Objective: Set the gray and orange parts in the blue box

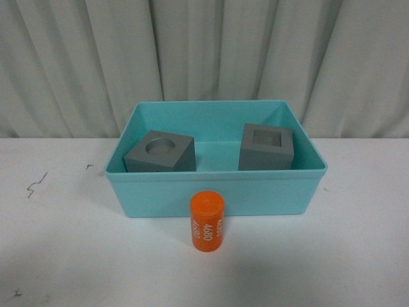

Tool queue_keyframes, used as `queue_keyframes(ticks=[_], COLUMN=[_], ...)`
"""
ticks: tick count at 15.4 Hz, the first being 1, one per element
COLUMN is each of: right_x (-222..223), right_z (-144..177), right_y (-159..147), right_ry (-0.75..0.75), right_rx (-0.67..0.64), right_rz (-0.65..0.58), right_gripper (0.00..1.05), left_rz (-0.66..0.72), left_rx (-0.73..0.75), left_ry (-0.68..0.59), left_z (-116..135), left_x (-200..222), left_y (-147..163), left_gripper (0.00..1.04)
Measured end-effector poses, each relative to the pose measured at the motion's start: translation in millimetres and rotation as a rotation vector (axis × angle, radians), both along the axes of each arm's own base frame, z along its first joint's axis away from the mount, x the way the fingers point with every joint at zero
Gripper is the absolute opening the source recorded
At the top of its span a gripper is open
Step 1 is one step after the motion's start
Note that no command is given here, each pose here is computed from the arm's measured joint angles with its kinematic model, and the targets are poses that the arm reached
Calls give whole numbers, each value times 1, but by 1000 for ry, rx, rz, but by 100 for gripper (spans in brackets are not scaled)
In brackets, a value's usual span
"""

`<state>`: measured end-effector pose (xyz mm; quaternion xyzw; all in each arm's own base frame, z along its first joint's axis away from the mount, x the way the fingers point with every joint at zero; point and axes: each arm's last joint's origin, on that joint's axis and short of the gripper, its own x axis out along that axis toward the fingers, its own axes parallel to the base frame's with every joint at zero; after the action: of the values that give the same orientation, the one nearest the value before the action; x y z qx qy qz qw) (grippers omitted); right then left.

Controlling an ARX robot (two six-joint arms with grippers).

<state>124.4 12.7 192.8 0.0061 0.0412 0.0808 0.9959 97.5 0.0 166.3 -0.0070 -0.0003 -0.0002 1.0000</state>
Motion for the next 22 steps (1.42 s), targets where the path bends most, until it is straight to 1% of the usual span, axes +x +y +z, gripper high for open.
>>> queue_keyframes(ticks=[1,2,3,4,6,8,11,12,13,18,22], right_x=[19,39,67,97,147,176,184,183,188,201,215], right_z=[21,34,40,36,25,18,-4,-23,-36,-49,-54], right_y=[9,19,31,44,70,98,135,152,166,177,185], right_ry=[-32,-18,56,184,368,482,658,759,811,838,843], right_rx=[32,64,97,117,116,83,19,-17,-62,-132,-133], right_rz=[52,100,148,176,200,251,332,376,401,409,409], right_gripper=[98,98,98,98,98,98,98,98,98,98,98], left_rz=[0,1,0,0,0,0,0,0,0,0,0], left_rx=[0,0,0,0,0,0,0,0,0,0,0], left_ry=[0,0,0,0,0,0,0,0,0,0,0], left_z=[0,0,0,0,0,0,0,0,0,0,0], left_x=[0,0,0,0,0,0,0,0,0,0,0], left_y=[0,0,0,0,0,0,0,0,0,0,0], left_gripper=[98,98,98,98,98,98,98,98,98,98,98])
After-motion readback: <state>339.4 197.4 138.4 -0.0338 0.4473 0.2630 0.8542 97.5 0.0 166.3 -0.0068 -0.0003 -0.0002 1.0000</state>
